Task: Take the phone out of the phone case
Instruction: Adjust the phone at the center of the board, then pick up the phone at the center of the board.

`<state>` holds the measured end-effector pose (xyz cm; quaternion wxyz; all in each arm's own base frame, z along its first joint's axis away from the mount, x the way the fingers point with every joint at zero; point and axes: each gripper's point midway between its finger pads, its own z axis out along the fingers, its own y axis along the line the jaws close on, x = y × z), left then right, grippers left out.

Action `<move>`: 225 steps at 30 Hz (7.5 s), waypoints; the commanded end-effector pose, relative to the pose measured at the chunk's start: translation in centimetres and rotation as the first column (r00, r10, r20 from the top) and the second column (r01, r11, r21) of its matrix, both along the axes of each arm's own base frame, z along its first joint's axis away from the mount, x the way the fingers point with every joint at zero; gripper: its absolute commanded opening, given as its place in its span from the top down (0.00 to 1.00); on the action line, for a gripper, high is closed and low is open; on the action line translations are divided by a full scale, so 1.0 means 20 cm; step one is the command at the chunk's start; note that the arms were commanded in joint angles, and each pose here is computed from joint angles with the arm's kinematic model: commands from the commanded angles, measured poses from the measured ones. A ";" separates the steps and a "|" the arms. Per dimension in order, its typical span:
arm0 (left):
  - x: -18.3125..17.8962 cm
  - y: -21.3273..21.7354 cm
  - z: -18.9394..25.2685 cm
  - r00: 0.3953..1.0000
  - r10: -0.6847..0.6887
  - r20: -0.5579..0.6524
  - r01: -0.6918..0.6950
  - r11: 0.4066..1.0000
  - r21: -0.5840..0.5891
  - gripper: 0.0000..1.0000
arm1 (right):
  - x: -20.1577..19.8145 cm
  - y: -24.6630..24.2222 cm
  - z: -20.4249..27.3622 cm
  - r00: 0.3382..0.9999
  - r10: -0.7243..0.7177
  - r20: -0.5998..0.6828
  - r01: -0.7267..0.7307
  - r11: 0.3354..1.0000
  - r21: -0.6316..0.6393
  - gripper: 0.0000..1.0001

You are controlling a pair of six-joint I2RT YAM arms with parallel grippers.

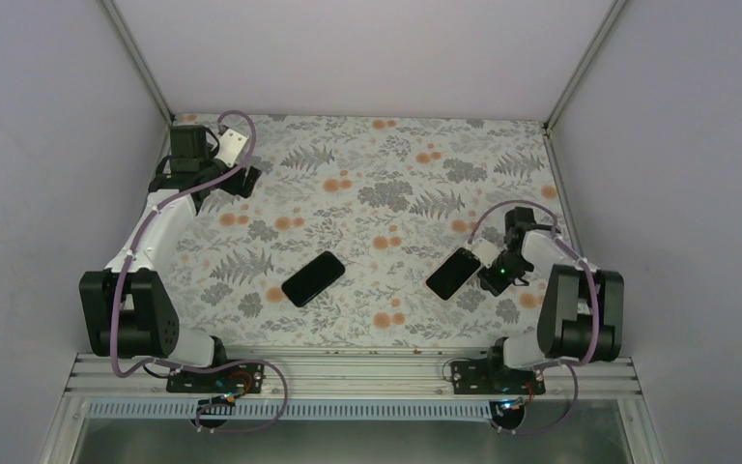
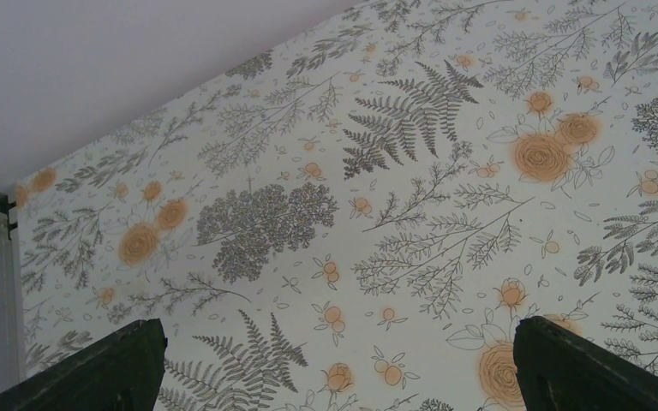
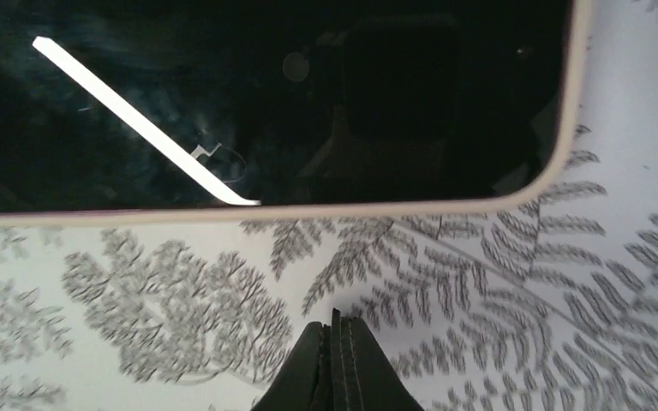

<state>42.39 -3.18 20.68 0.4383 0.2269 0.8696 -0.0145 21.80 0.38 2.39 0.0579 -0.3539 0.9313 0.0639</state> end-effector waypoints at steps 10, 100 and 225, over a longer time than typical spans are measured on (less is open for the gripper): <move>-0.03 0.02 0.07 0.999 -0.012 0.032 0.011 1.000 0.027 0.00 | 0.29 0.12 -0.10 1.000 0.028 -0.011 -0.028 0.999 0.027 0.97; -0.17 0.09 0.02 1.000 -0.024 0.006 0.024 0.999 0.032 0.00 | 0.22 0.95 0.02 0.977 -0.066 0.200 0.091 0.988 -0.121 0.03; -0.25 -1.09 0.07 0.530 -0.778 -0.337 0.483 0.604 -0.634 0.98 | 0.22 1.49 0.95 0.744 0.533 0.403 -0.655 0.701 0.282 0.00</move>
